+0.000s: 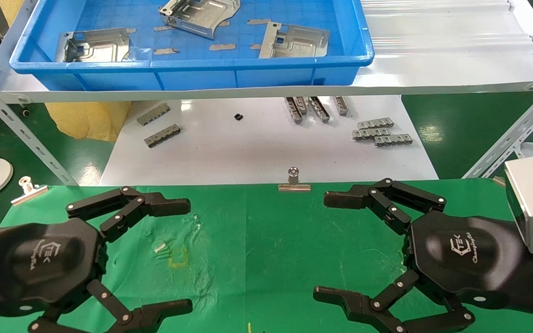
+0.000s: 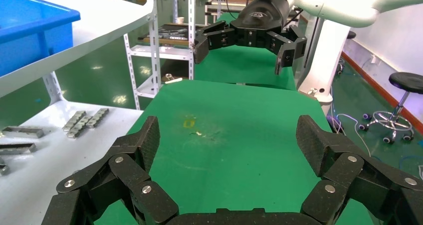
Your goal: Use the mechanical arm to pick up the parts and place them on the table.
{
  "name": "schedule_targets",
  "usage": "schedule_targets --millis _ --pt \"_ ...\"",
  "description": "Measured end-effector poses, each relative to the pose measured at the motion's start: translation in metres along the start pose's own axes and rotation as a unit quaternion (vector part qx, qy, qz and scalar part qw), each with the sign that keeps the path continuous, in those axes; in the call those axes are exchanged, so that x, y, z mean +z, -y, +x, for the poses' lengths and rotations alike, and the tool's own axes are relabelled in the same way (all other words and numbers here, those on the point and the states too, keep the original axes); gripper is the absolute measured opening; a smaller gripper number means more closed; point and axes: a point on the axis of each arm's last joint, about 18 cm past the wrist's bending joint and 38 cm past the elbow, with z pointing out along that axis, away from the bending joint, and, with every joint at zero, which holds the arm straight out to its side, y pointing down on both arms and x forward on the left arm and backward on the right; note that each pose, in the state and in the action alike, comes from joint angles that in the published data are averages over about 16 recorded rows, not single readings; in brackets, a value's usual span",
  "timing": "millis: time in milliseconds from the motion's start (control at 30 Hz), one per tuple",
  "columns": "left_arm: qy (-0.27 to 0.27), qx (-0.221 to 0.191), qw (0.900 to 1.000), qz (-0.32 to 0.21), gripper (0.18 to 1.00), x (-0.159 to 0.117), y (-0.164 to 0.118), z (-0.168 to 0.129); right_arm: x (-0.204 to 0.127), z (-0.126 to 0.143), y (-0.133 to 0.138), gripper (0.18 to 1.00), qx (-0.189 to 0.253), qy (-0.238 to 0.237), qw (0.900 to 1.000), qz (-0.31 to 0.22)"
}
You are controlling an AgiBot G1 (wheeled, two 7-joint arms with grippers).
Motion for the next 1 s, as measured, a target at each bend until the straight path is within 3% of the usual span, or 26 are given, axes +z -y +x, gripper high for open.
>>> schedule_targets --millis 467,667,1000 --pt "0.000 0.000 1.0000 0.000 1.001 0.0000 0.0000 0.0000 0.0000 0.0000 0.0000 0.931 0.000 0.000 1.000 0.000" --pt "0.000 0.000 1.0000 0.000 1.001 0.0000 0.0000 0.0000 0.0000 0.0000 0.0000 0.849 0.000 0.000 1.000 0.000" --pt "0.000 0.000 1.0000 0.000 1.001 0.0000 0.0000 0.0000 0.0000 0.0000 0.0000 0.625 0.000 0.000 1.000 0.000"
